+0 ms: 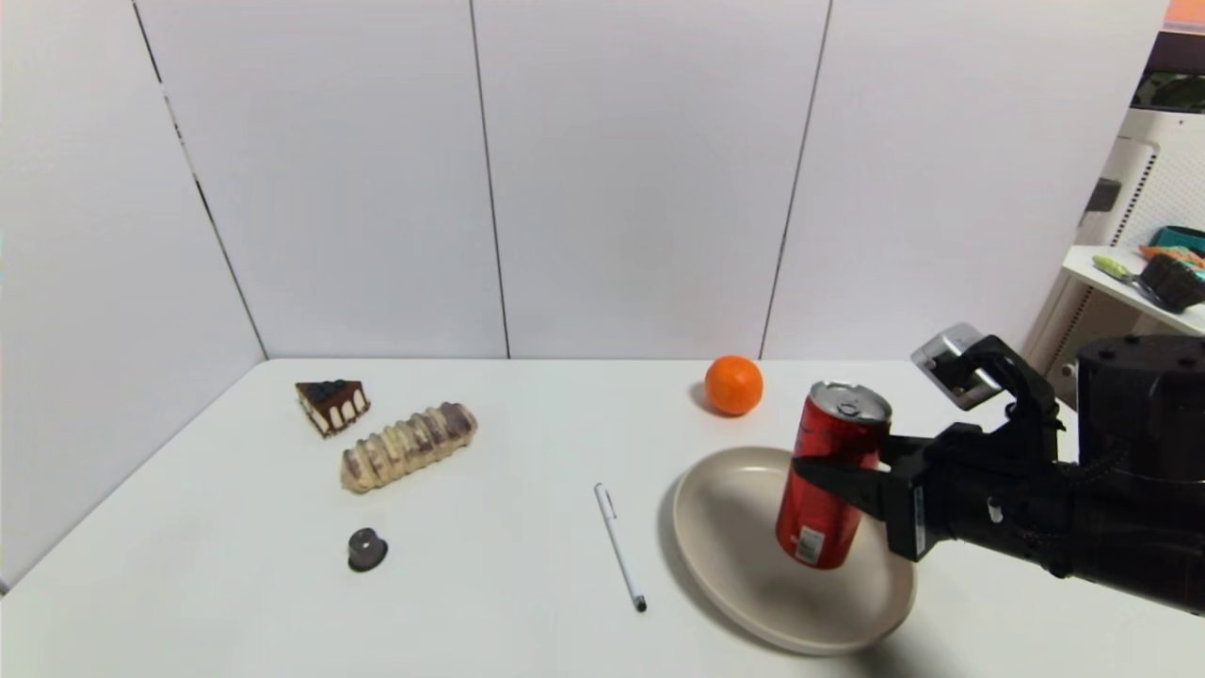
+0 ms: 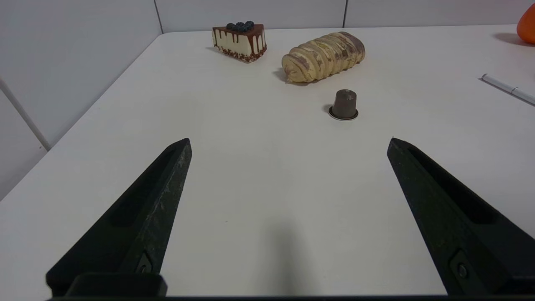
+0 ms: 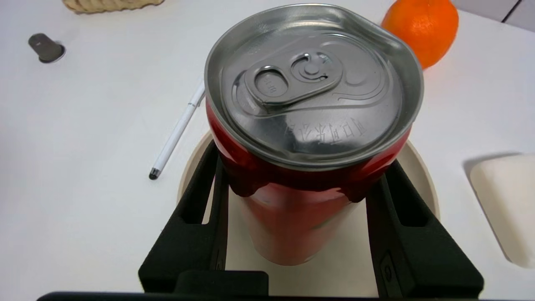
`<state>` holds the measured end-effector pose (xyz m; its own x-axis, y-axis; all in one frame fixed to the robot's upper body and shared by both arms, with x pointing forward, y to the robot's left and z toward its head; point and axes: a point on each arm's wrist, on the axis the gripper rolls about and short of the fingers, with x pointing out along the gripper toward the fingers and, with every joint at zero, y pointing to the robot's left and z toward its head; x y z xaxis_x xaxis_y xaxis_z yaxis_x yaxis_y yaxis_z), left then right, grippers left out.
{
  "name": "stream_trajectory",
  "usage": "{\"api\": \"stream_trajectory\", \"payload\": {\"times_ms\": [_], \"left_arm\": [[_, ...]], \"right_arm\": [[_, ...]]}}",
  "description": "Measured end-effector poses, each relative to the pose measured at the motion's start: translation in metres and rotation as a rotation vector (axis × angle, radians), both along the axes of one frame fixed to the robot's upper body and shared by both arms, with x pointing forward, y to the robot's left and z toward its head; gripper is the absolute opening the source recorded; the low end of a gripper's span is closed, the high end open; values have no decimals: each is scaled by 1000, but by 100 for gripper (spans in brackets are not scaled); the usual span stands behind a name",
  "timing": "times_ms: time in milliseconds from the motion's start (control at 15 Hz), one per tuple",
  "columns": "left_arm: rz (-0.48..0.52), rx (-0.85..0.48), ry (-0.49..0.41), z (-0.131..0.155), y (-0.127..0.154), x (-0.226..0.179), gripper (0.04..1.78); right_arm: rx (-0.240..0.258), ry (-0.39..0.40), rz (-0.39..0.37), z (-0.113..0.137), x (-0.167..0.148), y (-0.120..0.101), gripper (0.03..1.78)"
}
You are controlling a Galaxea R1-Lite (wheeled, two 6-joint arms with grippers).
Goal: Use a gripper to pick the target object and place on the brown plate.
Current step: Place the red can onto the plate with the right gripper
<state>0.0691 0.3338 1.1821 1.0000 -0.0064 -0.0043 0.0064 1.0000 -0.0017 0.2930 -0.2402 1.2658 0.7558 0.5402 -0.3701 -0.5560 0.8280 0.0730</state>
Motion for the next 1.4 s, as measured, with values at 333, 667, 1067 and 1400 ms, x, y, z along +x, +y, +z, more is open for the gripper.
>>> {"api": "stream_trajectory", "payload": {"times_ms": [333,667,1067,1400], "left_arm": [[0,0,0,0,0,0,169],[0,0,0,0,0,0,169],[0,0,0,0,0,0,169],[0,0,0,0,0,0,169]], "right_arm": [[6,-12,15,-18,-10,-2,89],[19,-43,17,-25,-3,2,89],[11,-27,18,-30,0,3,133],[13,-40,17,-26,-3,2,151]]}}
